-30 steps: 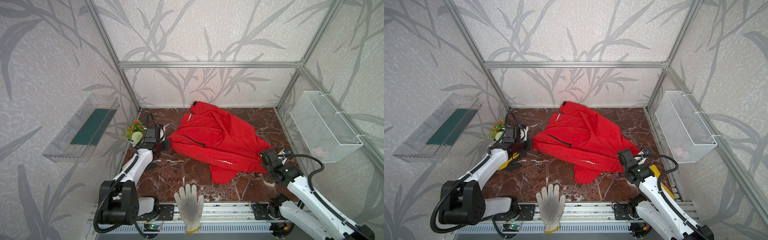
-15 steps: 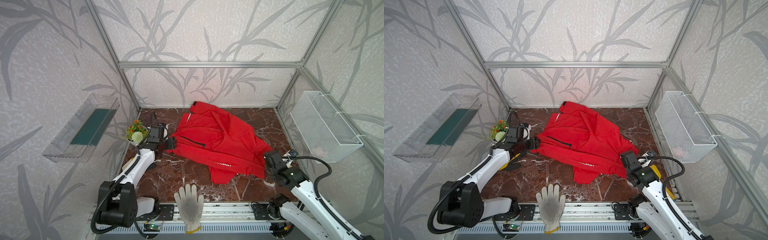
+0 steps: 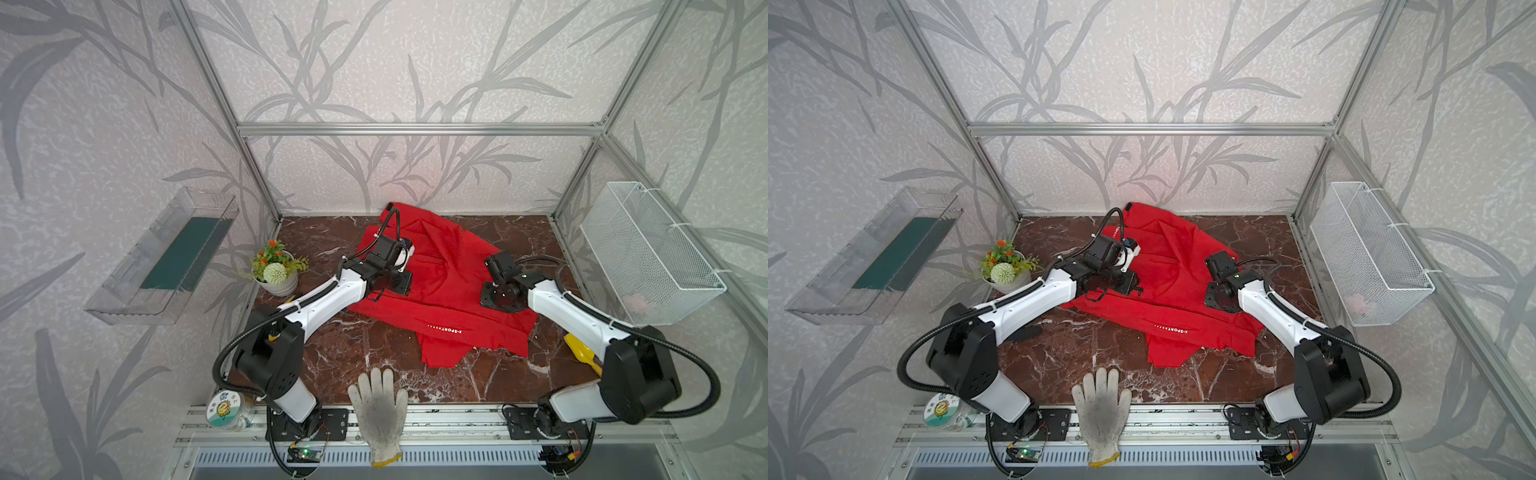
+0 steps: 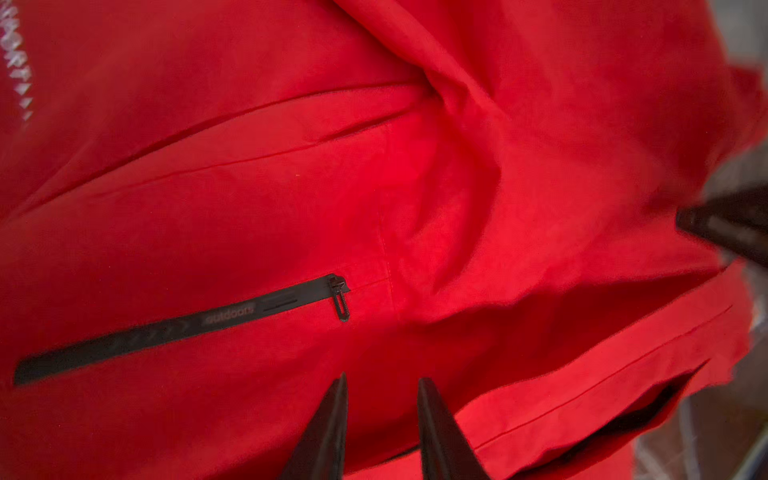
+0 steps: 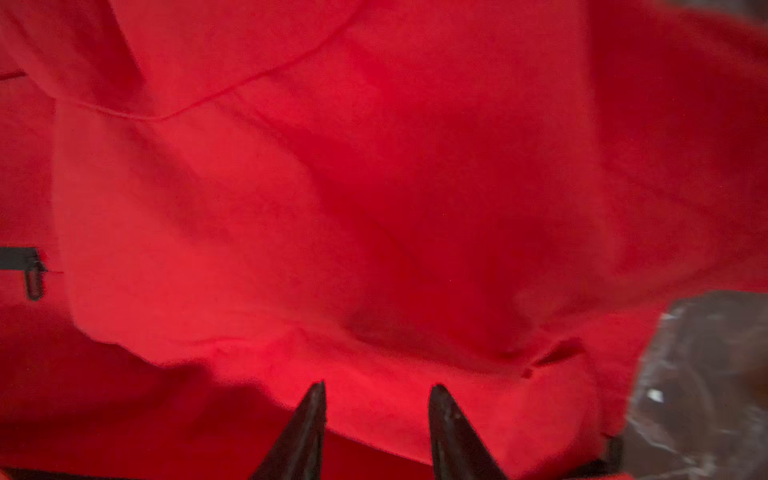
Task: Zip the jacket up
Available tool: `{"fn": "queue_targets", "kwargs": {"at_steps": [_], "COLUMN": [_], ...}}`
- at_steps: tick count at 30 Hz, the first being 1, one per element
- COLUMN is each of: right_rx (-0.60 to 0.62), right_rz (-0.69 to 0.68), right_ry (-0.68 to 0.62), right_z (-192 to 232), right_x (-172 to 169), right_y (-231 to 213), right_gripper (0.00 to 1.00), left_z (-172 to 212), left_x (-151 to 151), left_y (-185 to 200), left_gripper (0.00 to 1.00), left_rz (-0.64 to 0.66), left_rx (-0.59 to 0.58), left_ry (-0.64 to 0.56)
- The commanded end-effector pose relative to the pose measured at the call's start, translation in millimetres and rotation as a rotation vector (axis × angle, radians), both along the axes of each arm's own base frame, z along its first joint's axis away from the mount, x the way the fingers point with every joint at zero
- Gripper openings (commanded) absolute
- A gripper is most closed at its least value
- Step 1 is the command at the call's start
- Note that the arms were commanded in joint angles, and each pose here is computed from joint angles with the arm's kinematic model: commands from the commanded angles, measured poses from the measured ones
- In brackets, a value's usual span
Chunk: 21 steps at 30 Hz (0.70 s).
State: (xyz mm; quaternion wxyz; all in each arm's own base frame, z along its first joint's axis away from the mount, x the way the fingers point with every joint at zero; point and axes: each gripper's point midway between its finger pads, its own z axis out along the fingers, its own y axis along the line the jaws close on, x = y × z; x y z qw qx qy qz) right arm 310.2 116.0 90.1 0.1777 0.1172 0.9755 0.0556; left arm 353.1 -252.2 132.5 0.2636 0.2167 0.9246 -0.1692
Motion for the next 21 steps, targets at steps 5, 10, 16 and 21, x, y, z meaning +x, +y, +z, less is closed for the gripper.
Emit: {"fn": "queue_targets", "kwargs": {"at_steps": [5,10,16,21], "right_rx": [0.136,0.174,0.225,0.241], "right_rz": [0.192,0.252,0.291,0.314], "right_ry": [0.096,0.164,0.190,0.198], "right_z": [-3.6,-11.9,-11.0,-5.1], "right_x": [3.9,-5.4,-17.6,-32.6], "right_y": [45.8,57.7,67.7,70.9], "right_gripper": [0.22,0.19,0.16,0.10], "left_z": [-15.0,-18.1,-34.6,-31.1], "left_x": [-25.8,-35.5,-48.4,-52.4], "left_y": [9.5,10.1,14.0,14.9], "left_gripper": [0.08,0.04,0.05,0.02], "left_rz": [-0.079,-0.099,-0.113,-0.101], "left_rx": [0.110,0.112,0.134,0.120], "left_ry": [0.157,0.203,0.272,0.277]}}
